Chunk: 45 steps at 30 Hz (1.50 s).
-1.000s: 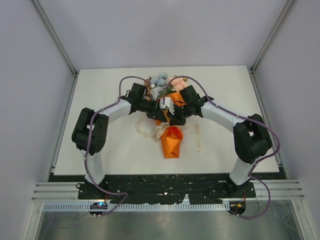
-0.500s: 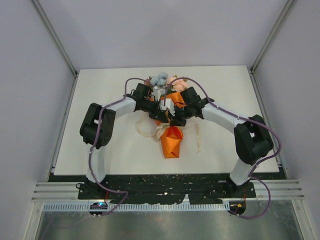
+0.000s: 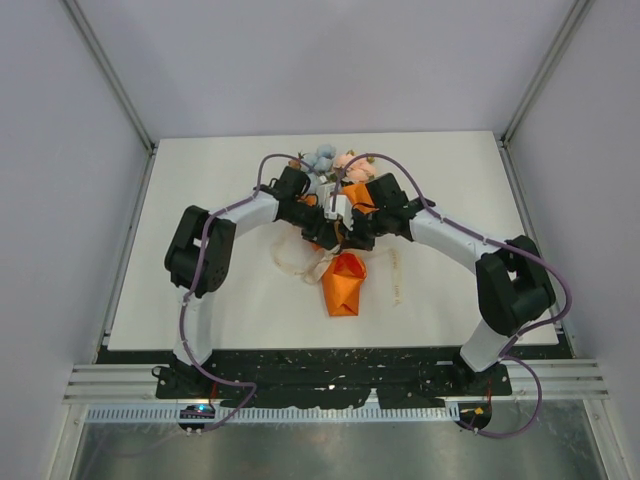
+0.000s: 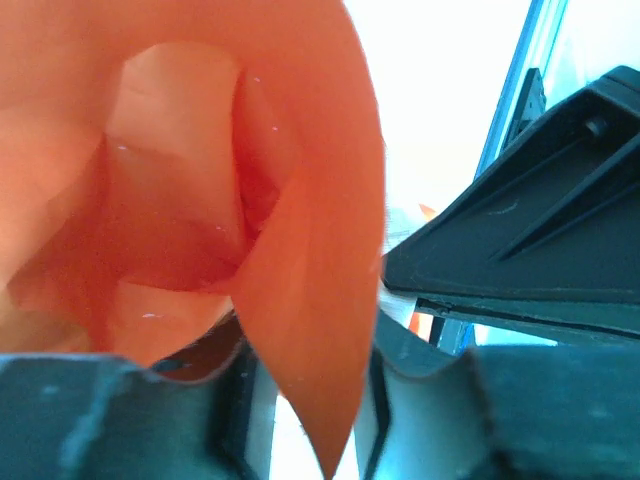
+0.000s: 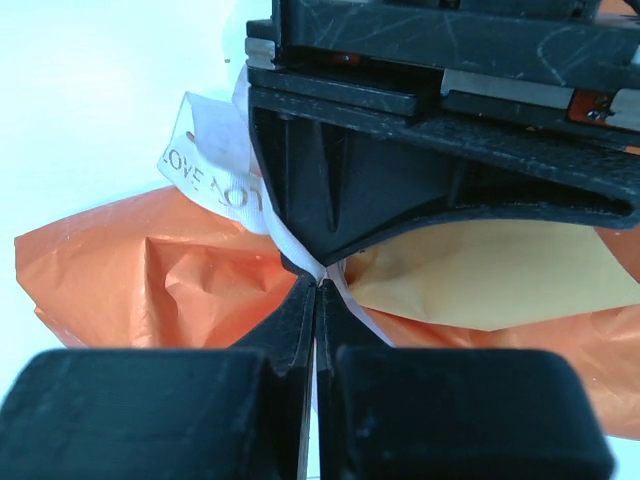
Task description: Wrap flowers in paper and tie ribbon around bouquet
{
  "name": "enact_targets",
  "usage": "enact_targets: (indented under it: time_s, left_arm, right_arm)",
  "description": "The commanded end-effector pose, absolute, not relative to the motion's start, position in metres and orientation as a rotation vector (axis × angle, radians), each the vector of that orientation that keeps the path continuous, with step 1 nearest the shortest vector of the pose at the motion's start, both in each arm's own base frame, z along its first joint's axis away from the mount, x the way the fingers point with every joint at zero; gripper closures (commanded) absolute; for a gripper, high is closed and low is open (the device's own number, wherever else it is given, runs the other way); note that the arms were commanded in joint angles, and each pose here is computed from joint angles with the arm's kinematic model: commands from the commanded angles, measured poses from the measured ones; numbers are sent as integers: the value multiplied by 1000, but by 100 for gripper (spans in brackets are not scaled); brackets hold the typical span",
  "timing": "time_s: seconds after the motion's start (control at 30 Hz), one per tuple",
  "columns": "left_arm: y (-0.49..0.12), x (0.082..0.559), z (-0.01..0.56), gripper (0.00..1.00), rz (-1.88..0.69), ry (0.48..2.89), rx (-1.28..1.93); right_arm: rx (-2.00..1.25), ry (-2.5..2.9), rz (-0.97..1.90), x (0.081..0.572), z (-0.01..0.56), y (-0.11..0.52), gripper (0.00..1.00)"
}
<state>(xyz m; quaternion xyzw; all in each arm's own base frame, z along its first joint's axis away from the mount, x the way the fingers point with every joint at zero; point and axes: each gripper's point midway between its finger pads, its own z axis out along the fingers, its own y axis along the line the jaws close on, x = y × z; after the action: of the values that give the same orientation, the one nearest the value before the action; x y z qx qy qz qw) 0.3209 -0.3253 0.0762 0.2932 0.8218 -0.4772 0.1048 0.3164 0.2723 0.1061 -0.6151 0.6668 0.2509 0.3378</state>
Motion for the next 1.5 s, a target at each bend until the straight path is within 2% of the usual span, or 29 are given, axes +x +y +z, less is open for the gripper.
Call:
enact_targets:
  time_s: [0.0, 0.13, 0.67, 0.93, 1.13, 1.3, 1.47]
  left_arm:
    - [-330, 321, 86, 63, -1446, 2363, 937]
    - [-330, 320, 88, 54, -1453, 2341, 959]
    - [-327, 342, 71, 51, -1261, 2387, 940]
    - [-327, 350, 67, 60, -1165, 2397, 930]
    - [-327, 347, 62, 73, -1116, 2407, 952]
    - [-325, 345, 66, 100, -1117, 2400, 955]
    - [-327, 347, 88, 100, -1213, 2303, 906]
  right_arm:
    - [-1567, 1659, 630, 323, 129, 275, 95]
    - [-1567, 1658, 638, 321, 129, 274, 95]
    - [-1581, 1657, 677, 316, 126, 276, 95]
    - [-1592, 1666, 691, 313, 122, 276, 95]
    - [-1598, 1673, 683, 313, 119, 275, 95]
    - [-1602, 1679, 675, 313, 117, 273, 95]
    - [-1611, 1684, 673, 312, 114, 271, 95]
